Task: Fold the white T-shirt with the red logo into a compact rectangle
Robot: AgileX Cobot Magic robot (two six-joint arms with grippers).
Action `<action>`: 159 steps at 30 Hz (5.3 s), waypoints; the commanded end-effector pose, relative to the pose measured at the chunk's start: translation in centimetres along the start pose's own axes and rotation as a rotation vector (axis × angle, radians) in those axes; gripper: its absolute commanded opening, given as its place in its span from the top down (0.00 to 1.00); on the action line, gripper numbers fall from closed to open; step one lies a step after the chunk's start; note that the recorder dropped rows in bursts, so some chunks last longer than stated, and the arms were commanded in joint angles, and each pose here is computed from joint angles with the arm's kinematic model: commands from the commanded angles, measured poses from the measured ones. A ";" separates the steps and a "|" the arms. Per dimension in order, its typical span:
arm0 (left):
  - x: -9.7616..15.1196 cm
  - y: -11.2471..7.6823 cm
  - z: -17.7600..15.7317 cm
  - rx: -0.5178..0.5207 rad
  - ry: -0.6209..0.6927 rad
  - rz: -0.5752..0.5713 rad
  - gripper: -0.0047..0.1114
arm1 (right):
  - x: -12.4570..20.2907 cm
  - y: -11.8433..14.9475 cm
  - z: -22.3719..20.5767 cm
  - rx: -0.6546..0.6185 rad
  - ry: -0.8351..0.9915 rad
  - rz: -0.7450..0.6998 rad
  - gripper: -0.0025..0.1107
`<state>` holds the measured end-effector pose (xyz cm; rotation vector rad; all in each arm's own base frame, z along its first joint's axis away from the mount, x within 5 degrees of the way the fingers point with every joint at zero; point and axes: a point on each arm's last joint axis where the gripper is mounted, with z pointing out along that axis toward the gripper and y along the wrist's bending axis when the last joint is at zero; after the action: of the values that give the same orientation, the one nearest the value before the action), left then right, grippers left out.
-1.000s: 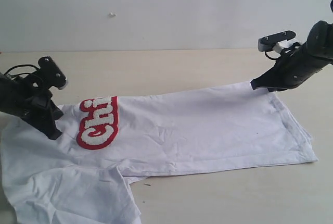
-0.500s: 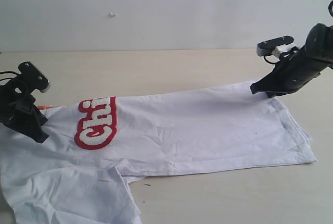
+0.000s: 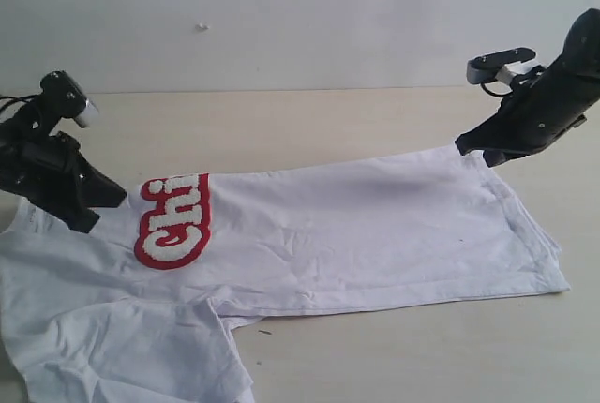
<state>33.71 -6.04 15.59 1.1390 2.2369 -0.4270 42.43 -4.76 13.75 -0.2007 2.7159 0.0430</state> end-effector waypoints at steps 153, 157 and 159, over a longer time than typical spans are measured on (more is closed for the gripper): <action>-3.8 -12.2 4.0 -0.219 0.212 0.850 0.96 | 3.9 6.5 -5.7 -0.051 0.023 -0.179 0.98; -3.7 -12.7 4.4 -0.203 0.213 0.865 0.96 | 3.9 6.4 -5.7 -0.050 0.022 -0.179 0.98; -3.6 -12.7 4.6 -0.198 0.217 0.842 0.96 | 3.9 6.4 -5.7 -0.050 0.022 -0.179 0.98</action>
<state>26.70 -17.97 14.83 1.9407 1.6445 0.2901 35.43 0.71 17.08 -0.4445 2.7285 0.0715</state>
